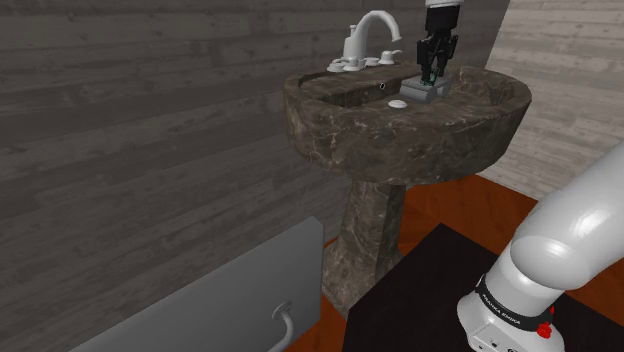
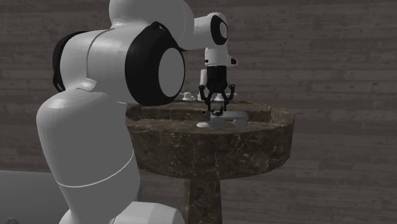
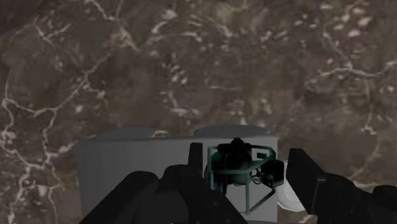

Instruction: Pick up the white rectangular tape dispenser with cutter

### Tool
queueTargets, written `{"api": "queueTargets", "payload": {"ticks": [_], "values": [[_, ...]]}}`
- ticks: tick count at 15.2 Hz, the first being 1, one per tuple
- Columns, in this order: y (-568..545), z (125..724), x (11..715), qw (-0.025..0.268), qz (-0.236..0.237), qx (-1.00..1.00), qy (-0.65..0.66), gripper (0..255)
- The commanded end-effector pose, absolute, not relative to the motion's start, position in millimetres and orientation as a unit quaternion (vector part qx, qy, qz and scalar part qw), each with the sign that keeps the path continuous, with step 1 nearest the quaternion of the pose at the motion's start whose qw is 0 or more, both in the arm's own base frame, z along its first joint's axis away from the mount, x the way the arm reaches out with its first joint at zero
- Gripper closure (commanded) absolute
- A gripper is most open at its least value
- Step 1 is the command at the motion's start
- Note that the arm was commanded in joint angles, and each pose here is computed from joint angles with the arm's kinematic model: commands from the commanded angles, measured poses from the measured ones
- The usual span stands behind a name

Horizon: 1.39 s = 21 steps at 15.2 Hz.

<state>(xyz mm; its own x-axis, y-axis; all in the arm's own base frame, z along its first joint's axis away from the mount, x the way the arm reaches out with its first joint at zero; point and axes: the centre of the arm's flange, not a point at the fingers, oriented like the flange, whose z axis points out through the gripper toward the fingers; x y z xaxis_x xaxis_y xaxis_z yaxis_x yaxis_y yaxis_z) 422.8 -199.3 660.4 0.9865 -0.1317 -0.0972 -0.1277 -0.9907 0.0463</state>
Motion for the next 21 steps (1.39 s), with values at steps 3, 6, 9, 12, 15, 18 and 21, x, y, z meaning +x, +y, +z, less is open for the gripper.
{"api": "queueTargets", "payload": {"ticks": [3,6,9,12,15,18,21], "values": [[-200,659,423,0.020,-0.052,0.996,-0.065,255],[-199,660,424,0.020,-0.052,0.996,-0.065,255],[-199,675,424,0.020,-0.052,0.996,-0.065,255],[-199,691,424,0.020,-0.052,0.996,-0.065,255],[-199,707,424,0.020,-0.052,0.996,-0.065,255],[-199,723,424,0.020,-0.052,0.996,-0.065,255],[-199,739,424,0.020,-0.052,0.996,-0.065,255]]}}
